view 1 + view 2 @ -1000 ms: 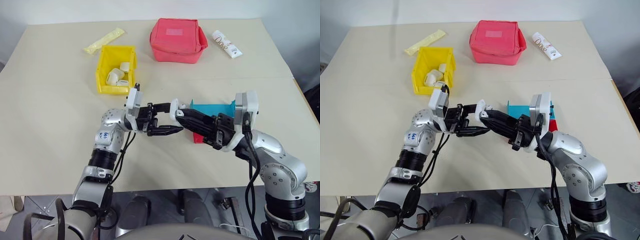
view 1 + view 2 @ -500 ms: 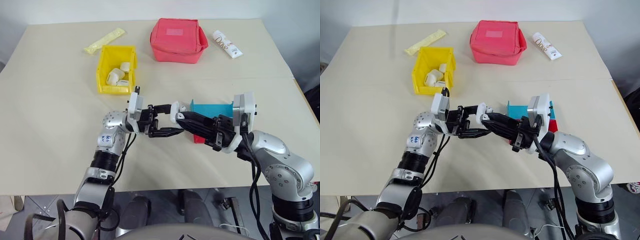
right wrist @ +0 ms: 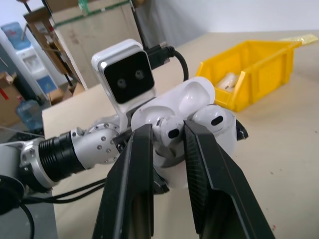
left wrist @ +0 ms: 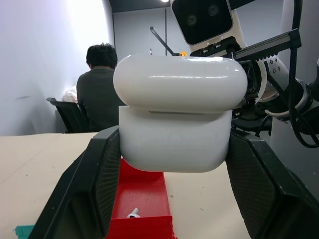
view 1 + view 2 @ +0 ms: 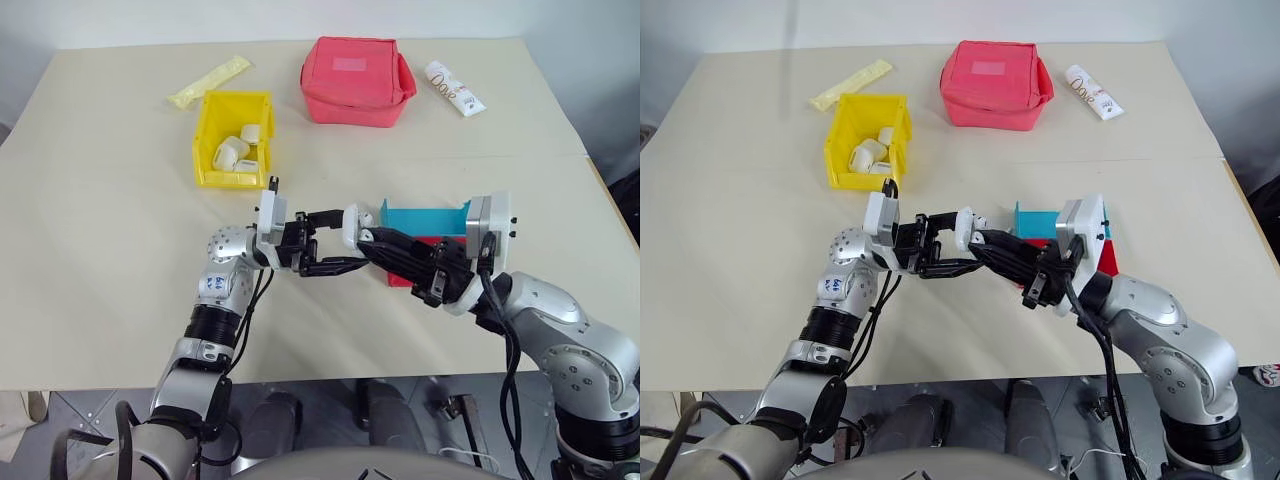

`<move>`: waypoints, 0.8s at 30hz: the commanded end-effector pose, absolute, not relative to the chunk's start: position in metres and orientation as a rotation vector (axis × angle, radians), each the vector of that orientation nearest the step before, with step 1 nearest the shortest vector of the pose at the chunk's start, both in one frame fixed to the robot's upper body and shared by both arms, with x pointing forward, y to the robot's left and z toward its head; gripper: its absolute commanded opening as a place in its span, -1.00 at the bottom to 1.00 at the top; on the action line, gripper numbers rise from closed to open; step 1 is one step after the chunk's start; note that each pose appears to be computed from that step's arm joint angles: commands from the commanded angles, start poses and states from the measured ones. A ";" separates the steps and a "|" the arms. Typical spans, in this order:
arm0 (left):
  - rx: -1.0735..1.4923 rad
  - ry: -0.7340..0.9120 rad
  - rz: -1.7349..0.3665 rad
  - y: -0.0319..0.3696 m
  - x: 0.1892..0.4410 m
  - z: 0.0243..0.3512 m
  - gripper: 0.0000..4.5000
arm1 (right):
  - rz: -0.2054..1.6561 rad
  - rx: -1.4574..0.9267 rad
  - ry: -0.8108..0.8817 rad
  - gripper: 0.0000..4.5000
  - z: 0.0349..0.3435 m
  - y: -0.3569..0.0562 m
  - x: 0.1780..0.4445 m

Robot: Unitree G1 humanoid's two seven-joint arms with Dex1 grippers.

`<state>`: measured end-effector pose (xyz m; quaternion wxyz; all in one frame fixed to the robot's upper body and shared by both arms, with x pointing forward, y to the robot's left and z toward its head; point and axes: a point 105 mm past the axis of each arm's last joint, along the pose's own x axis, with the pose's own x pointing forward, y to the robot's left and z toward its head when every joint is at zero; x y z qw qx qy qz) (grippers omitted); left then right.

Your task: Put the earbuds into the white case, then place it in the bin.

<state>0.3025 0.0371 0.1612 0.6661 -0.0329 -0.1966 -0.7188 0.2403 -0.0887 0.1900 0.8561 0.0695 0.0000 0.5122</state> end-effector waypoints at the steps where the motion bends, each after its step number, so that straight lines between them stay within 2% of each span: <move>1: -0.072 -0.625 -1.522 0.051 0.310 0.197 0.23 | 1.055 0.113 0.175 -0.78 0.158 -0.092 0.239; 15: -0.053 -0.587 -1.566 0.049 0.306 0.189 0.23 | 1.111 0.015 0.162 -0.78 0.166 -0.083 0.244; 22: -0.040 -0.562 -1.568 0.049 0.307 0.185 0.23 | 1.109 -0.007 0.119 0.25 0.175 -0.082 0.245; 24: -0.037 -0.553 -1.569 0.049 0.307 0.184 0.23 | 1.113 -0.007 0.097 0.25 0.180 -0.081 0.245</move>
